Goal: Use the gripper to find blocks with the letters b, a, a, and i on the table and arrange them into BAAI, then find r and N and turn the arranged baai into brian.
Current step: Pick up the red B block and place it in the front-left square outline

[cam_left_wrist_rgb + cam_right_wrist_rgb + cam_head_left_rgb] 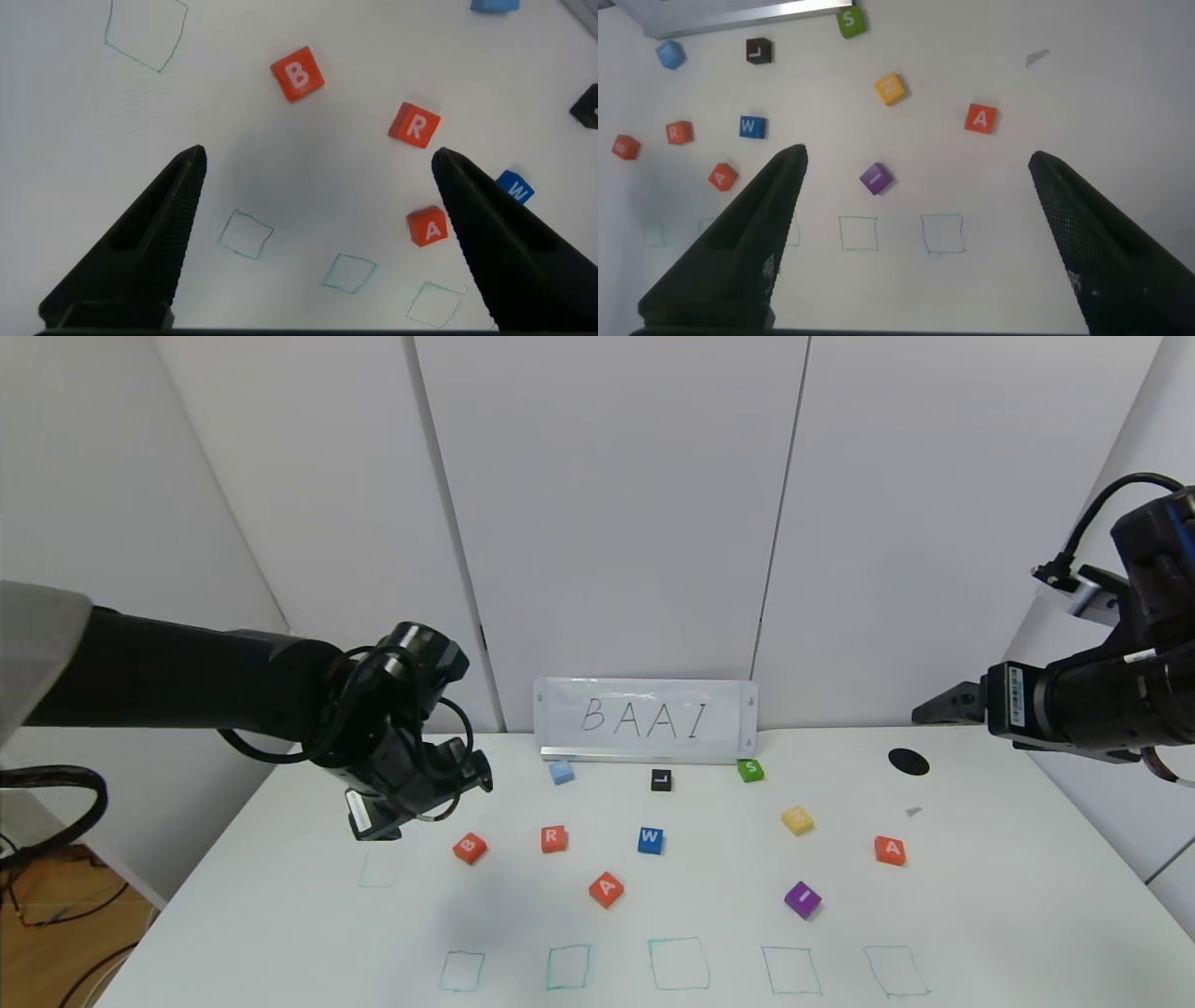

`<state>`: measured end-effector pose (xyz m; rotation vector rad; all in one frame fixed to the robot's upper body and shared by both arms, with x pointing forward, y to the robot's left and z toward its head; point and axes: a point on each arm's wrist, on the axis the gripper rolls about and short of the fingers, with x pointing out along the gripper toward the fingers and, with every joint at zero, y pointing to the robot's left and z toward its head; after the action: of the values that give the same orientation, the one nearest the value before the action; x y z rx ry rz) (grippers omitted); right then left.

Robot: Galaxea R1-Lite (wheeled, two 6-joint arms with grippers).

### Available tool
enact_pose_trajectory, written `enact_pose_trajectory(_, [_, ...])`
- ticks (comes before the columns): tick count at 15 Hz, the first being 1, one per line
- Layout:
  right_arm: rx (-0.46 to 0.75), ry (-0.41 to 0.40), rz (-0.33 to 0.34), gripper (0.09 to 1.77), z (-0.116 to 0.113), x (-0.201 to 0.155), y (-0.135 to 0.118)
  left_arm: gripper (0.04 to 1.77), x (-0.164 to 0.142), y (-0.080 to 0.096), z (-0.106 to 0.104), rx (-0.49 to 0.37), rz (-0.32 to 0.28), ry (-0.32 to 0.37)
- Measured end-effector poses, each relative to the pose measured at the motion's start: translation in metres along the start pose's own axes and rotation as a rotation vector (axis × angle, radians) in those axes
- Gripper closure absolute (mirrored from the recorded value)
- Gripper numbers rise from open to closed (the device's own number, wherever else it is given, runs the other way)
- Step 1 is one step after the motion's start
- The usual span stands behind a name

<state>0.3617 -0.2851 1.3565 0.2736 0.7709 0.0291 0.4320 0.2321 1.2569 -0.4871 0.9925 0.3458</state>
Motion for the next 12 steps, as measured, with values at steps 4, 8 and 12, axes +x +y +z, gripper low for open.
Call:
enact_pose_trajectory(4, [-0.001, 0.006, -0.003, 0.15, 0.000, 0.003, 0.000, 0.09, 0.030, -0.001, -0.001, -0.069, 0.079, 0.073])
enact_pose_trajectory(8, [-0.002, 0.013, -0.007, 0.15, 0.000, 0.006, 0.000, 0.09, 0.055, 0.002, 0.004, -0.130, 0.137, 0.150])
enact_pose_trajectory(12, [-0.002, 0.019, -0.011, 0.15, -0.001, 0.008, 0.000, 0.09, 0.071, 0.002, 0.003, -0.153, 0.130, 0.206])
